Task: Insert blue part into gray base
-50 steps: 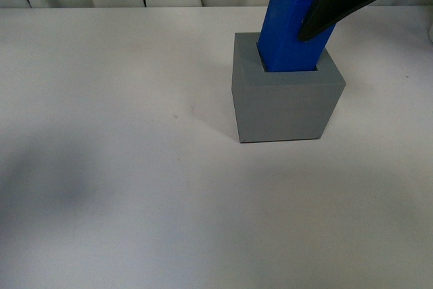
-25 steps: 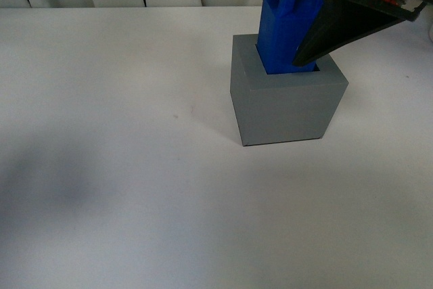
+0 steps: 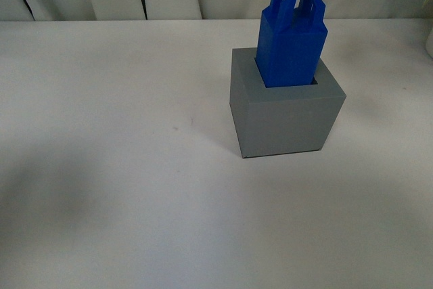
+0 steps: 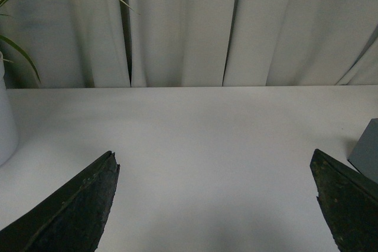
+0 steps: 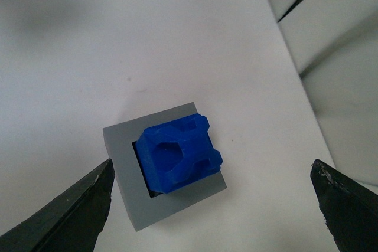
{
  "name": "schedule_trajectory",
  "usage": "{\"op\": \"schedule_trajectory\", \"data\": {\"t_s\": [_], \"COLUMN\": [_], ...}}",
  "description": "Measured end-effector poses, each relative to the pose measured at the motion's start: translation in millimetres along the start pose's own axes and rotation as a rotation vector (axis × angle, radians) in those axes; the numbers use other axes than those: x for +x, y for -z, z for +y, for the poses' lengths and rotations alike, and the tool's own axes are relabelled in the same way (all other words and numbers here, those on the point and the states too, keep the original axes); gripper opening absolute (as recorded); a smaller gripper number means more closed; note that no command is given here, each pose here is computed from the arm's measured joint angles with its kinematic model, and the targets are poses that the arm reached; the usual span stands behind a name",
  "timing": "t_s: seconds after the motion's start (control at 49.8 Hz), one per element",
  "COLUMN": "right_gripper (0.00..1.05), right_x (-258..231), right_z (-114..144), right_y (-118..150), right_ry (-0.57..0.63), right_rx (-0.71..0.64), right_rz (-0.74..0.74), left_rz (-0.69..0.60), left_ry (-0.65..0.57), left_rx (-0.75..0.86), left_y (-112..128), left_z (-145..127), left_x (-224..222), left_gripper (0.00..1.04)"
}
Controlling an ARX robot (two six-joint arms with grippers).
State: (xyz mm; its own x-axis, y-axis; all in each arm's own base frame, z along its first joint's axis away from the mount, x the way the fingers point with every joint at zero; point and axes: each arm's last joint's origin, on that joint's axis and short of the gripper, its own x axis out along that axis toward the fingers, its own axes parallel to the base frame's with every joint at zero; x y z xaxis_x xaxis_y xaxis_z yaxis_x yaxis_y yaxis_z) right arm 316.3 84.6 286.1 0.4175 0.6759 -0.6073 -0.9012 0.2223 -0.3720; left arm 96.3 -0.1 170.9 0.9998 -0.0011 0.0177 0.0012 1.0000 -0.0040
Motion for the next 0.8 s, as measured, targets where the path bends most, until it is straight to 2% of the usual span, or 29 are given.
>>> {"op": "schedule_trajectory", "data": {"t_s": [0.1,0.241,0.382,0.442,0.663,0.703,0.743,0.803], "right_gripper": [0.97,0.97,0.97,0.97,0.97,0.95,0.89,0.80], "right_x": [-14,-34,-54,-56,-55,-54,-52,-53], "right_z": [16,45,90,98,99,100,103,109], "right_y": [10,30,58,62,64,64,65,70], "right_ry": [0.096,0.312,0.577,0.594,0.585,0.631,0.792,0.958], "right_rx": [0.047,0.186,0.418,0.477,0.530,0.549,0.584,0.641], "right_rz": [-0.054,-0.154,-0.240,-0.261,-0.274,-0.275,-0.283,-0.304], "left_rz": [0.000,0.000,0.000,0.000,0.000,0.000,0.000,0.000], "left_ry": [0.000,0.000,0.000,0.000,0.000,0.000,0.000,0.000], "left_rx": [0.000,0.000,0.000,0.000,0.000,0.000,0.000,0.000], "left_y": [0,0,0,0,0,0,0,0], "left_z": [0,0,0,0,0,0,0,0], "left_x": [0,0,0,0,0,0,0,0], "left_gripper": [0.99,0.99,0.99,0.99,0.99,0.99,0.99,0.99]}}
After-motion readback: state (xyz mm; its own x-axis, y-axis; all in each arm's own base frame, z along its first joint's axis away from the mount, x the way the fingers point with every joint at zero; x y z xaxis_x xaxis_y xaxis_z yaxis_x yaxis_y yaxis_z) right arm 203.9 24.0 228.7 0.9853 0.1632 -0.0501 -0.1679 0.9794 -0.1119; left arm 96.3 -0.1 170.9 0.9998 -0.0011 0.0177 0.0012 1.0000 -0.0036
